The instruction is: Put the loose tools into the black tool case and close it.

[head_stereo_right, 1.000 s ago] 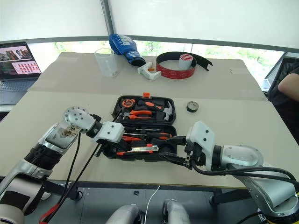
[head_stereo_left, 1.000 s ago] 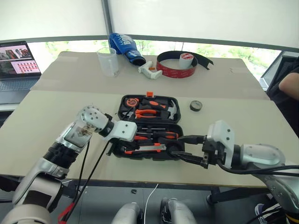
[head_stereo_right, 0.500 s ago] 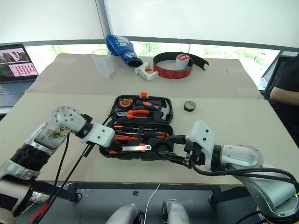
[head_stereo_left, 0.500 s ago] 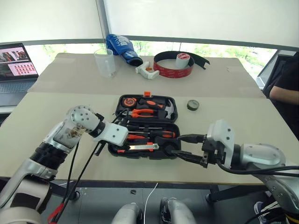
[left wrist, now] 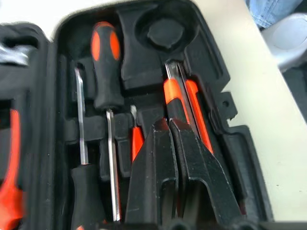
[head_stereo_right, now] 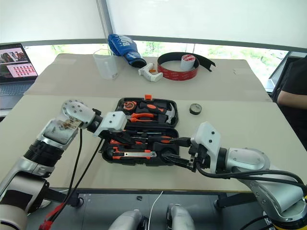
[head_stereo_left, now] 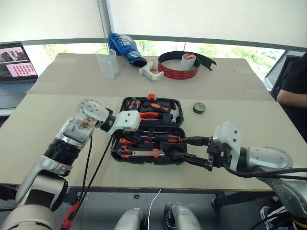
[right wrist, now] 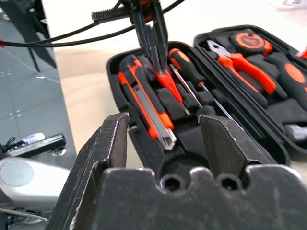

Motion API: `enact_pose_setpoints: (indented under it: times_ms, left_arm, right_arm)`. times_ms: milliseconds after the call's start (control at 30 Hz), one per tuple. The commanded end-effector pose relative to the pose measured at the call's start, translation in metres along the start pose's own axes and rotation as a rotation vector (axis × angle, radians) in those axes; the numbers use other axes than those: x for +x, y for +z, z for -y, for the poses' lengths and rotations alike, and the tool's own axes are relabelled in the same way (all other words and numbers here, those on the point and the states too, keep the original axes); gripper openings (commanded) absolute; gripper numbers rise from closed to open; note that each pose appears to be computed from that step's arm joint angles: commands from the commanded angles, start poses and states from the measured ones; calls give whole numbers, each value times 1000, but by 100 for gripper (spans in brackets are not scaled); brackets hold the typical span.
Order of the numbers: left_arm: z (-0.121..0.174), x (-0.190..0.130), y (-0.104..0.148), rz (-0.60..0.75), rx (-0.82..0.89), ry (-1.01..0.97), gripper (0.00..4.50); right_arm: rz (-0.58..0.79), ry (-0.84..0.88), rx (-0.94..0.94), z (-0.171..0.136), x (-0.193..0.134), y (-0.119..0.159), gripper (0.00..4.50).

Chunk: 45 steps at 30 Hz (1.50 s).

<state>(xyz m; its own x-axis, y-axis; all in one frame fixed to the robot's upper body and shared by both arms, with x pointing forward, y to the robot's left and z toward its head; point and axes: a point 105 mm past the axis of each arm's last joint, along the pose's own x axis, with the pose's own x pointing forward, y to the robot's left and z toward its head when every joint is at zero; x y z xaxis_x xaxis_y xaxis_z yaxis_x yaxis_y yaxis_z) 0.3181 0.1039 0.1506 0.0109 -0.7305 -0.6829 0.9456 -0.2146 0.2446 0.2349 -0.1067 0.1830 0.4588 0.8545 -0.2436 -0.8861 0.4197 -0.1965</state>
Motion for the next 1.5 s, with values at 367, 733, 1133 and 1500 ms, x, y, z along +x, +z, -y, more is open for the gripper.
enact_pose_setpoints:
  times_ms: [367,733,1133,1500]
  left_arm:
    - [4,13,-20,-63,57,-20,11]
    - [14,24,-36,-65,29,-37,11]
    - [12,2,-16,89,-59,56,82]
    - [18,-96,41,473,-279,328,450]
  right_arm:
    - [15,-34,1,1,-4,3,330]
    - [2,-51,3,5,-4,0,330]
    - [-6,-39,0,11,-5,-1,330]
    - [-115,-164,-23,93,-27,0,330]
